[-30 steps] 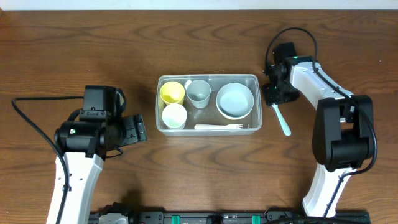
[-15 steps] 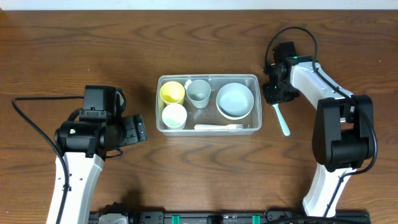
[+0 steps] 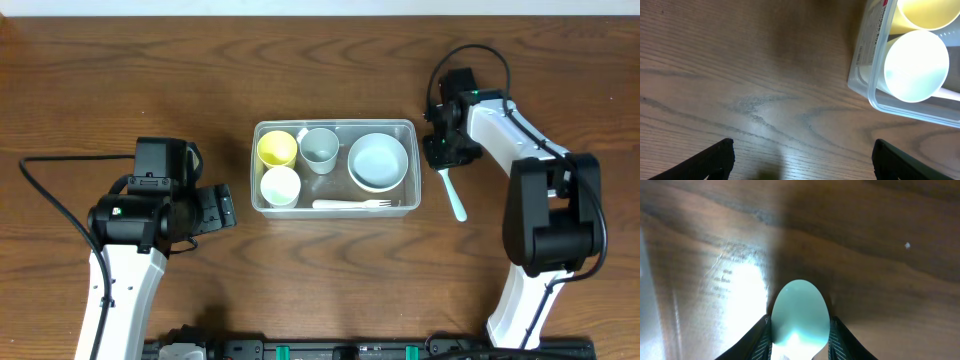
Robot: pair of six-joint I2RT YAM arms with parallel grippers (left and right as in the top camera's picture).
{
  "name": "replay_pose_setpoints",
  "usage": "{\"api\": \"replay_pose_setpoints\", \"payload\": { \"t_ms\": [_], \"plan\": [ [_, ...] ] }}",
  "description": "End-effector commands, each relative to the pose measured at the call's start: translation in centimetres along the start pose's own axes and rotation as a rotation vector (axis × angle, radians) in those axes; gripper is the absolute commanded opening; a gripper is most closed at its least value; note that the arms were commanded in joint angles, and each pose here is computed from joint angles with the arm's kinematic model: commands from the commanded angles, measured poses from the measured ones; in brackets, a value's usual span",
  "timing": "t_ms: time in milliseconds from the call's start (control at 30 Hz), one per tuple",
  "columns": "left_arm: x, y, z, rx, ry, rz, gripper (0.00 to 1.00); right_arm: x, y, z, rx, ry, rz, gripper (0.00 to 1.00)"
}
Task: Pack container
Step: 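Place the spoon in the container beside the fork and release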
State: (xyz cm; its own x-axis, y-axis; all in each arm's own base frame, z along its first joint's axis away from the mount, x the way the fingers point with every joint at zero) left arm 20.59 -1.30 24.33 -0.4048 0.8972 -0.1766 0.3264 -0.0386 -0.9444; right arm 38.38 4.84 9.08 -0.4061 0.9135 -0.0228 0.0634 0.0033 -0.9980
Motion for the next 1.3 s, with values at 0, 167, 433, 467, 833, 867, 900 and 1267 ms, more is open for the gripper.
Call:
{"api": "replay_pose_setpoints", "payload": {
  "t_ms": [0,167,433,467,833,867,900,1267],
  "plan": [
    [0.1,0.0,0.0,0.002,-0.013,0.001,0.88,-0.6,-5.3,-0.1,-0.128,0.032,0.053,0.01],
    [0.1,0.0,0.0,0.002,-0.013,0.001,0.88,0.6,-12.6,0.7,-0.291,-0.072,0.160,0.01],
    [0.1,0.0,0.0,0.002,-0.013,0.001,0.88,8.9,-18.3,1.5,-0.449,-0.582,0.153,0.01],
    [0.1,0.0,0.0,0.002,-0.013,0.001,0.88,10.2,-18.3,1.5,-0.454,-0.657,0.136,0.01],
    [0.1,0.0,0.0,0.002,-0.013,0.001,0.88,20.1,-15.4,1.2,-0.424,-1.048,0.034,0.02],
    [0.1,0.0,0.0,0.003,-0.013,0.001,0.88,20.6,-15.1,1.2,-0.417,-1.070,0.023,0.02],
    [0.1,0.0,0.0,0.003,-0.013,0.001,0.88,21.0,-14.7,1.2,-0.408,-1.091,0.012,0.03],
    [0.1,0.0,0.1,0.005,-0.013,-0.001,0.88,21.7,-13.2,1.1,-0.359,-1.100,-0.008,0.28]
  ]
}}
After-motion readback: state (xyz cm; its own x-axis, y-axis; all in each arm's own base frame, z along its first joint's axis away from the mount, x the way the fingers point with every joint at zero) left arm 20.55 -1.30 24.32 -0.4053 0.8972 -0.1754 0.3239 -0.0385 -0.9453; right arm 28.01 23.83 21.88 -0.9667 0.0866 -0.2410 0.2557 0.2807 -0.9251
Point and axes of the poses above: each gripper's point midway between its finger pads, its own y axis out along the fingers, its own x axis along the line the jaws close on, z = x × y, the point moved 9 cm from there along -y, back along the fingers, and after that the axes turned 13 degrees about -y, right-handed, at the moved point
